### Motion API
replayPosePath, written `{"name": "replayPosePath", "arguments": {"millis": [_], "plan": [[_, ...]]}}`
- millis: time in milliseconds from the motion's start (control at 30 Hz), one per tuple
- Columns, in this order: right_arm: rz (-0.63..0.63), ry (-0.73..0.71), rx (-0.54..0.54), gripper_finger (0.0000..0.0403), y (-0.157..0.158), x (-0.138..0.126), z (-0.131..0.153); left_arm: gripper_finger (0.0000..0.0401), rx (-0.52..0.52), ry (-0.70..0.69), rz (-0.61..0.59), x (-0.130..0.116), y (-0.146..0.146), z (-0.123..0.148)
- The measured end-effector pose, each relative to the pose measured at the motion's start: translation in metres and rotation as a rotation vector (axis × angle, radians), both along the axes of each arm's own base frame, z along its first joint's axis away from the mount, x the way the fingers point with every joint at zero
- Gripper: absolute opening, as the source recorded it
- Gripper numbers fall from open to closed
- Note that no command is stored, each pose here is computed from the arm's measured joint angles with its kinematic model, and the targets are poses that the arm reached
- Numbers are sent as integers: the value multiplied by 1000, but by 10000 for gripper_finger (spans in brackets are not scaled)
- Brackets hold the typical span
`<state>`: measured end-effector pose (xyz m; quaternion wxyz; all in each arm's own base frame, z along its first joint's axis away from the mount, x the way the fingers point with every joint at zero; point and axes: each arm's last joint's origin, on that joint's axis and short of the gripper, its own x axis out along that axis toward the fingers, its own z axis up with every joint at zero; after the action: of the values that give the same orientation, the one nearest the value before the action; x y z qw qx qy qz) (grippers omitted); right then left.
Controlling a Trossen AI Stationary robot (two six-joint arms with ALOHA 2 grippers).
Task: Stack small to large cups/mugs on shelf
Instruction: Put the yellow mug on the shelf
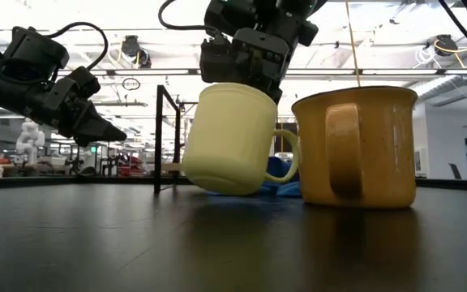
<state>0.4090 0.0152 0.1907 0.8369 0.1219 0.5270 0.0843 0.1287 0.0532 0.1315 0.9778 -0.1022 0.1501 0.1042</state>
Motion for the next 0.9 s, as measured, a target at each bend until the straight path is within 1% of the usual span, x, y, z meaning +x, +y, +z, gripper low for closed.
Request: {"name": "replayPosePath", "arguments": {"millis": [100,200,300,433,533,700,900], "plan": [[-6,5,3,7,-1,0,2,1,0,0,0,0,0,0],[-3,-3,1,5,-2,3,10,1,0,0,0,0,0,0],[-5,-37,0,3,-2,9,24,1,0,0,0,0,0,0],[-18,-86,0,3,-4,16,50,1,-4,6,0,0,0,-1],[-92,-78,-53,2,-11,17,65,1,-9,13,1,0,0,-1],[-211,-15,-164,1,-26,12,84,1,-14,20,1,-1,0,-2],[-271,57,-172,1,-41,4,98,1,-13,18,1,-1,0,-2]]}}
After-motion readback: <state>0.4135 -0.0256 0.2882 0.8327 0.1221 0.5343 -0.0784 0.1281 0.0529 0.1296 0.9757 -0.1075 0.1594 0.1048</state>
